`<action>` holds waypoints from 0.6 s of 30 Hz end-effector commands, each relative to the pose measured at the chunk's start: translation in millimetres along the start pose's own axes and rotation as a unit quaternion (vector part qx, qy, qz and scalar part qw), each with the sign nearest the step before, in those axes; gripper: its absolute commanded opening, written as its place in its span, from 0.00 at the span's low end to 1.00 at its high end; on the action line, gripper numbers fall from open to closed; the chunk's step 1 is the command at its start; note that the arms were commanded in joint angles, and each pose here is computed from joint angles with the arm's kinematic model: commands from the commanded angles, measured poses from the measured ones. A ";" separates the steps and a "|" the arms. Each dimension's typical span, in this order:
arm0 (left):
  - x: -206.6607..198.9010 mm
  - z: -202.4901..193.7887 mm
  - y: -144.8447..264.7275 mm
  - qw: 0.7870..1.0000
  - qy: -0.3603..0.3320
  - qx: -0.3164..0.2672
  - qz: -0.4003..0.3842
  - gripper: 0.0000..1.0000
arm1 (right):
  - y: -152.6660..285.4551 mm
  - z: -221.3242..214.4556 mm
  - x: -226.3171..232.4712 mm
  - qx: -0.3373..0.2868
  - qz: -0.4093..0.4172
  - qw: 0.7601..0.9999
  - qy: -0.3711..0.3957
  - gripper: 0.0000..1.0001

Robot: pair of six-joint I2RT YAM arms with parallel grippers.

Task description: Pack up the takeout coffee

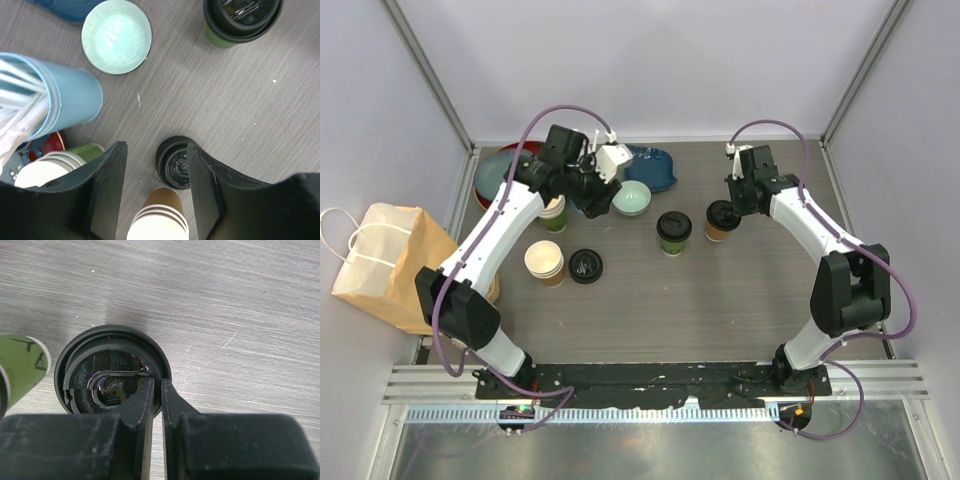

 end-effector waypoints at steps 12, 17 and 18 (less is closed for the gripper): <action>39.2 -30.3 48.7 0.995 0.074 0.014 0.066 0.66 | -4.2 2.6 -6.6 0.013 -0.021 0.999 0.021 0.37; 63.7 -45.7 78.0 0.986 0.115 0.018 0.119 0.69 | 13.8 17.2 -6.0 -0.013 -0.019 1.000 0.021 0.55; 65.6 -50.7 83.6 0.984 0.123 0.022 0.124 0.69 | 21.2 22.9 -6.2 -0.025 -0.020 0.999 0.021 0.57</action>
Point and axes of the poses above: each gripper's point midway between its finger pads, its own y axis back along the fingers, its own x axis along the line the jaws close on, z = x × y, the point moved 2 cm from there along y, back along the fingers, and after that the axes turned 11 degrees about y, right-handed, at the moved point
